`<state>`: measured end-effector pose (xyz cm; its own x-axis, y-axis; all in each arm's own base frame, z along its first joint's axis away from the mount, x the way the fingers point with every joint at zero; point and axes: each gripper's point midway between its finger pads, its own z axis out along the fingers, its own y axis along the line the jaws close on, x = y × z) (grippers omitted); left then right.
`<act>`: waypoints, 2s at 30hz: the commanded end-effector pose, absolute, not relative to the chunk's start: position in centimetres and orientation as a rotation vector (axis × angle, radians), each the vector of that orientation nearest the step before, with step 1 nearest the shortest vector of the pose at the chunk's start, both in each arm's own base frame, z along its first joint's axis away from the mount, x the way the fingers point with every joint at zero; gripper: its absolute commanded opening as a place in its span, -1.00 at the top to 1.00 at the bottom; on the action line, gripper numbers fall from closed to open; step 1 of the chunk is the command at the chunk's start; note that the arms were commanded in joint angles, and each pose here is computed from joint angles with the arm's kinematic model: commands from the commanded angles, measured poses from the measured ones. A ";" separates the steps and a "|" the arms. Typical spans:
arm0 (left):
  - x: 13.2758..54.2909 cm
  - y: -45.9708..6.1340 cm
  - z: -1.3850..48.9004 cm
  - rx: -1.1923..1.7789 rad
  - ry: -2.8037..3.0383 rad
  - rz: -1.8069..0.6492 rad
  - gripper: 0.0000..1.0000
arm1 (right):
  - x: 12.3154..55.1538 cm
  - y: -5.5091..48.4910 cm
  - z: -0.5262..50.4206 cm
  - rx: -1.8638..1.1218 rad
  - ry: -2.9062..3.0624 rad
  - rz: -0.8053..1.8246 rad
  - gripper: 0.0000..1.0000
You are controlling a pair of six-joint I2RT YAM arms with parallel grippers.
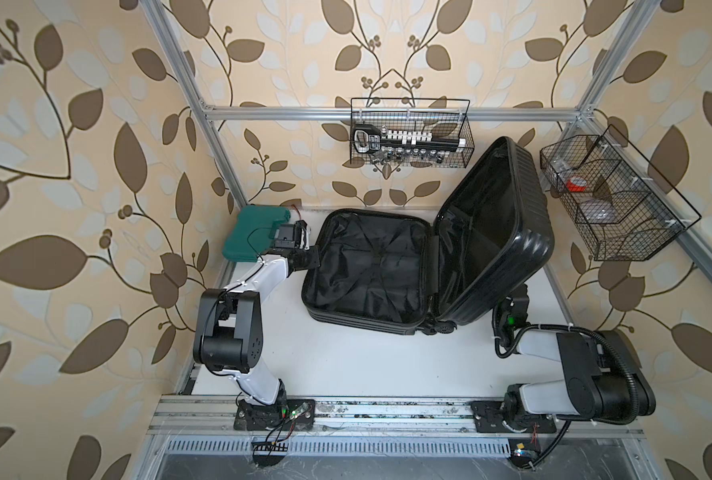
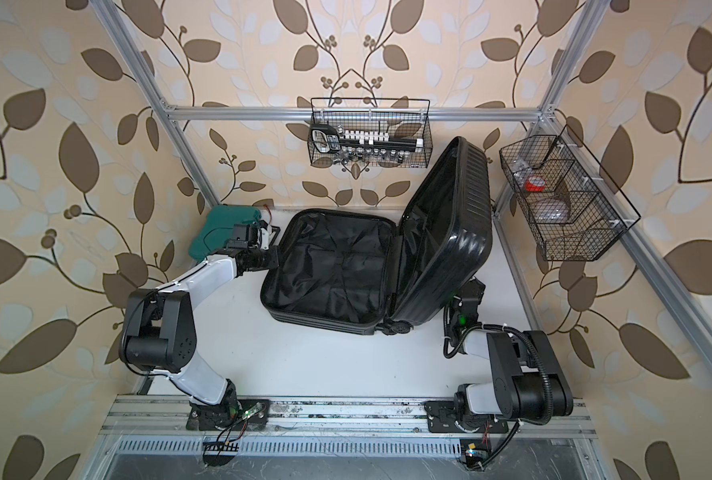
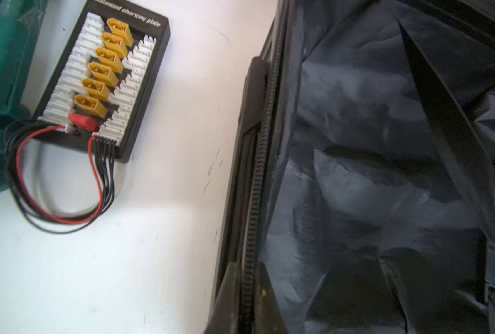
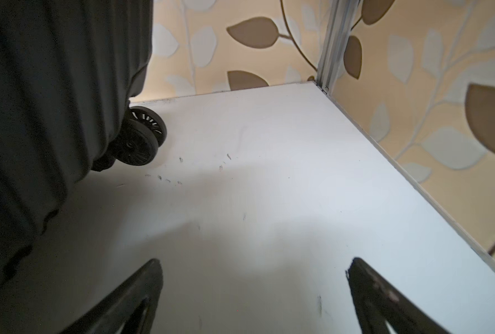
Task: Close the suitcase zippers
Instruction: Close the suitcase at the center of the board.
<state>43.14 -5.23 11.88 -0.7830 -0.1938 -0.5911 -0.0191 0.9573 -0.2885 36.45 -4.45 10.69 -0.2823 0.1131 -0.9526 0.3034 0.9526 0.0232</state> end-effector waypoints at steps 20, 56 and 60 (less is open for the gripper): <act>33.5 2.4 42.7 -0.170 2.014 0.154 0.99 | 35.6 -5.3 16.7 0.457 1.872 -0.183 -1.00; 31.5 -3.7 51.8 -0.005 1.889 -0.184 0.99 | 37.5 3.3 10.3 0.155 2.409 0.267 0.32; 31.2 -5.8 53.0 0.043 1.869 -0.144 0.99 | 37.4 4.9 9.8 0.189 2.411 0.401 0.70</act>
